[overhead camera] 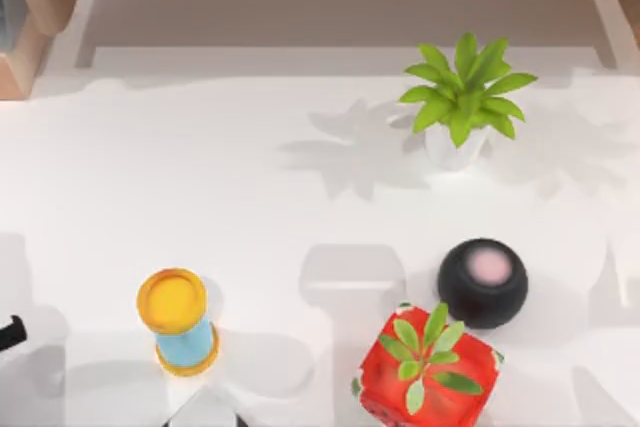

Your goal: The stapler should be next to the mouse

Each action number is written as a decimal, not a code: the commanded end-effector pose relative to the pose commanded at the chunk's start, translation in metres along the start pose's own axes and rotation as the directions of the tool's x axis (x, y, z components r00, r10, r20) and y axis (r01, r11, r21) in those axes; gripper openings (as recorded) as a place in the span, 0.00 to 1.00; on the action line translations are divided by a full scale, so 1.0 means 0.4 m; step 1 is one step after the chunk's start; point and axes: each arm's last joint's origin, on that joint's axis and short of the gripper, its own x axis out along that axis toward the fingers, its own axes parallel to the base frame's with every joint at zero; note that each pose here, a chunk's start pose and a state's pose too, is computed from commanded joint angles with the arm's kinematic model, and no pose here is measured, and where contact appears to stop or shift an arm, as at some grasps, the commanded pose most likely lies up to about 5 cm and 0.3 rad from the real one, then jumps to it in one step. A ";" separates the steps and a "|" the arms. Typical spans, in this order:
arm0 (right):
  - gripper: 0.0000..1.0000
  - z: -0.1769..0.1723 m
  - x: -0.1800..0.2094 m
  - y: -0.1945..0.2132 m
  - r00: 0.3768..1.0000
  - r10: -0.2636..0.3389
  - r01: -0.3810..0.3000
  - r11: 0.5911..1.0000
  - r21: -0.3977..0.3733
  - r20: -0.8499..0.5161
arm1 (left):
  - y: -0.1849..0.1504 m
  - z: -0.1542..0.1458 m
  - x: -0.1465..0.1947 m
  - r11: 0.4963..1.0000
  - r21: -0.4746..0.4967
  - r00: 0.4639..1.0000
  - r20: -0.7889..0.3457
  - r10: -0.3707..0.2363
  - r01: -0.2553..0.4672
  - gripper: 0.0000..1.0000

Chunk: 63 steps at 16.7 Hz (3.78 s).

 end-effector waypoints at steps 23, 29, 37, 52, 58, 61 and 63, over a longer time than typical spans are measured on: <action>1.00 0.000 0.000 0.000 1.000 0.000 0.000 1.000 0.000 0.000 | -0.004 0.357 -0.108 0.926 0.376 0.999 -0.046 0.002 0.016 0.00; 1.00 0.000 0.000 0.000 1.000 0.000 0.000 1.000 0.000 0.000 | 0.016 0.482 -0.104 0.859 0.512 1.000 -0.013 -0.007 0.012 0.00; 1.00 0.000 0.000 0.000 1.000 0.000 0.000 1.000 0.000 0.000 | 0.012 0.482 -0.108 0.855 0.518 1.000 -0.003 -0.007 0.007 0.00; 1.00 0.000 0.000 0.000 1.000 0.000 0.000 1.000 0.000 0.000 | 0.012 0.501 -0.131 0.858 0.513 0.995 0.096 -0.021 -0.032 0.00; 1.00 0.000 0.000 0.000 1.000 0.000 0.000 1.000 0.000 0.000 | 0.013 0.497 -0.094 0.858 0.513 0.997 0.070 -0.018 -0.020 0.00; 1.00 0.000 0.000 0.000 1.000 0.000 0.000 1.000 0.000 0.000 | 0.015 0.488 -0.052 0.858 0.513 1.000 0.018 -0.011 0.000 0.00; 1.00 0.000 0.000 0.000 1.000 0.000 0.000 1.000 0.000 0.000 | 0.016 0.482 -0.029 0.858 0.513 1.000 -0.013 -0.007 0.012 0.00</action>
